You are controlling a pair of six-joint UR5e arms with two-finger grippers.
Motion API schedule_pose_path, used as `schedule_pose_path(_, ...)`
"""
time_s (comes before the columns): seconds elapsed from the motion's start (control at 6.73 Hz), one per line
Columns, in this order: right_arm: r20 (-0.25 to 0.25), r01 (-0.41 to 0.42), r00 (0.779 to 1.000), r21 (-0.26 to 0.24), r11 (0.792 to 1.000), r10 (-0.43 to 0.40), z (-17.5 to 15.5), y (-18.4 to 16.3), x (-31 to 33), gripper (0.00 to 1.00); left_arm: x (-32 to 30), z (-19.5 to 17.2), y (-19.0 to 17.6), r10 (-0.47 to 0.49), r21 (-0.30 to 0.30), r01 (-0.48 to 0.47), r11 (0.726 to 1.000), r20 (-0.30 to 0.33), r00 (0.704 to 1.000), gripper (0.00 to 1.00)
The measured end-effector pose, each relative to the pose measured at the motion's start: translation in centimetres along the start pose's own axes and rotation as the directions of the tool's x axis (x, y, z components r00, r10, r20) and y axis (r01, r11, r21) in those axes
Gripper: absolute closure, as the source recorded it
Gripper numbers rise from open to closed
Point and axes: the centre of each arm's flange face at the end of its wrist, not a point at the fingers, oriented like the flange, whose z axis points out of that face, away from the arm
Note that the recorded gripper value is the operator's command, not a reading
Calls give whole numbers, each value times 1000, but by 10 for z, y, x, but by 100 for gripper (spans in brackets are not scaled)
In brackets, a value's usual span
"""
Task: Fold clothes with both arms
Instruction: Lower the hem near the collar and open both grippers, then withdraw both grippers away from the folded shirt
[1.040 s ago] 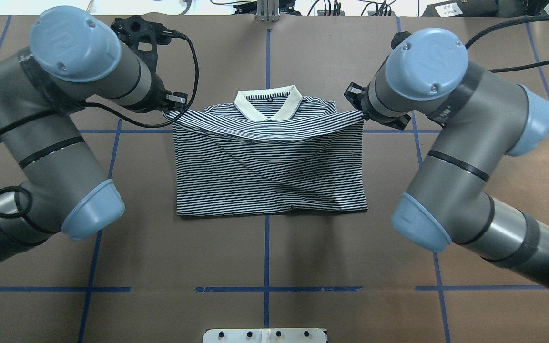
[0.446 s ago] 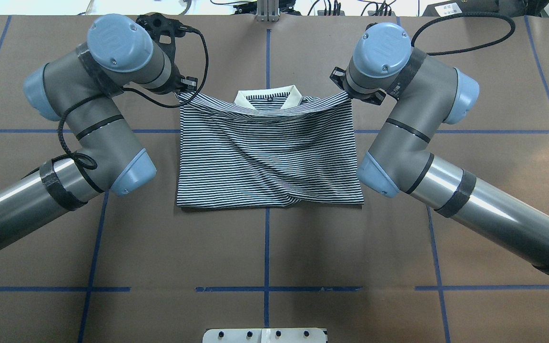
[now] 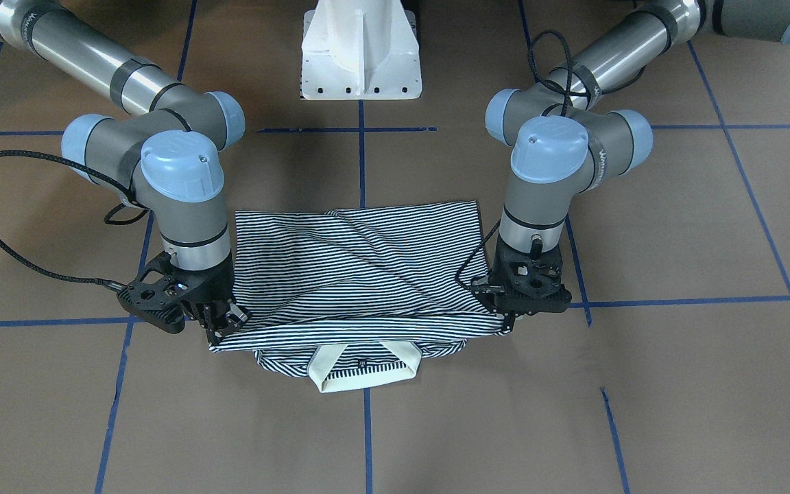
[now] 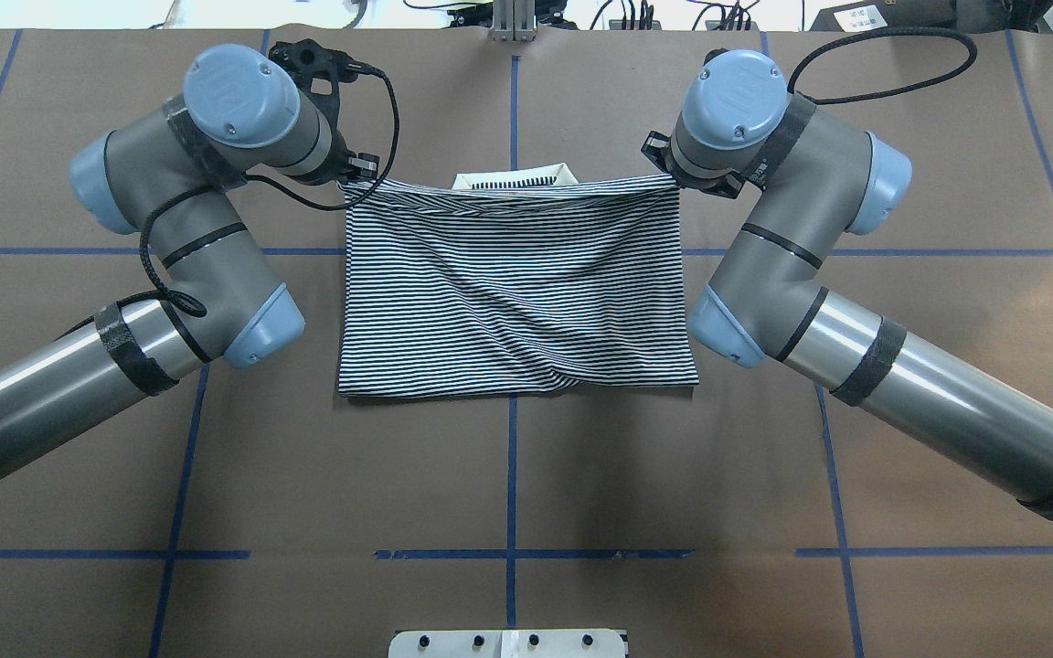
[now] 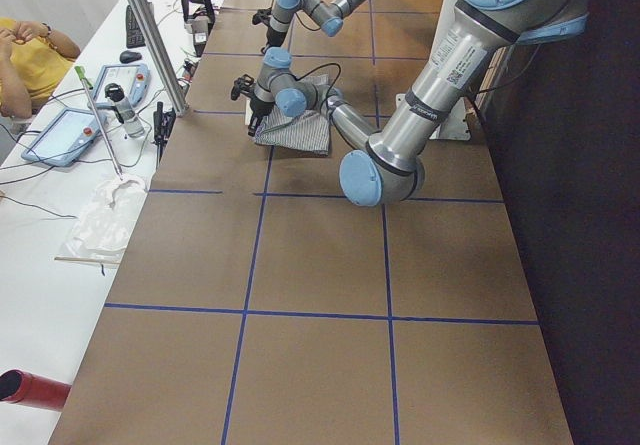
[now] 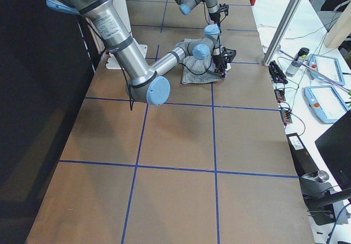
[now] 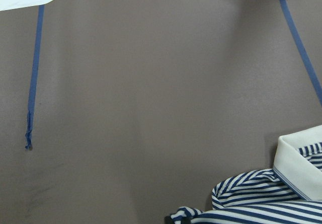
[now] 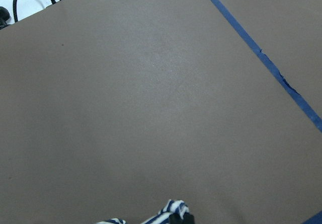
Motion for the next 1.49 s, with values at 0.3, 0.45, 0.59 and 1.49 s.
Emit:
schedule_pose_path(0.3,12,43,999,3,999,-43,-5,0,-6,0,-3,-2,4,73,16,-73,997,-25,997,0)
schedule_pose_path(0.45,25,89,996,5,996,-89,-12,-3,-9,0,-8,-6,9,117,33,-116,993,-44,992,0)
schedule_pose_path(0.59,38,148,988,-1,989,-148,-19,-12,-9,0,-12,-14,13,160,52,-157,986,-62,985,0)
schedule_pose_path(1.49,102,235,968,-23,972,-231,-53,-29,21,0,-30,-32,166,-57,-101,35,994,-217,975,57)
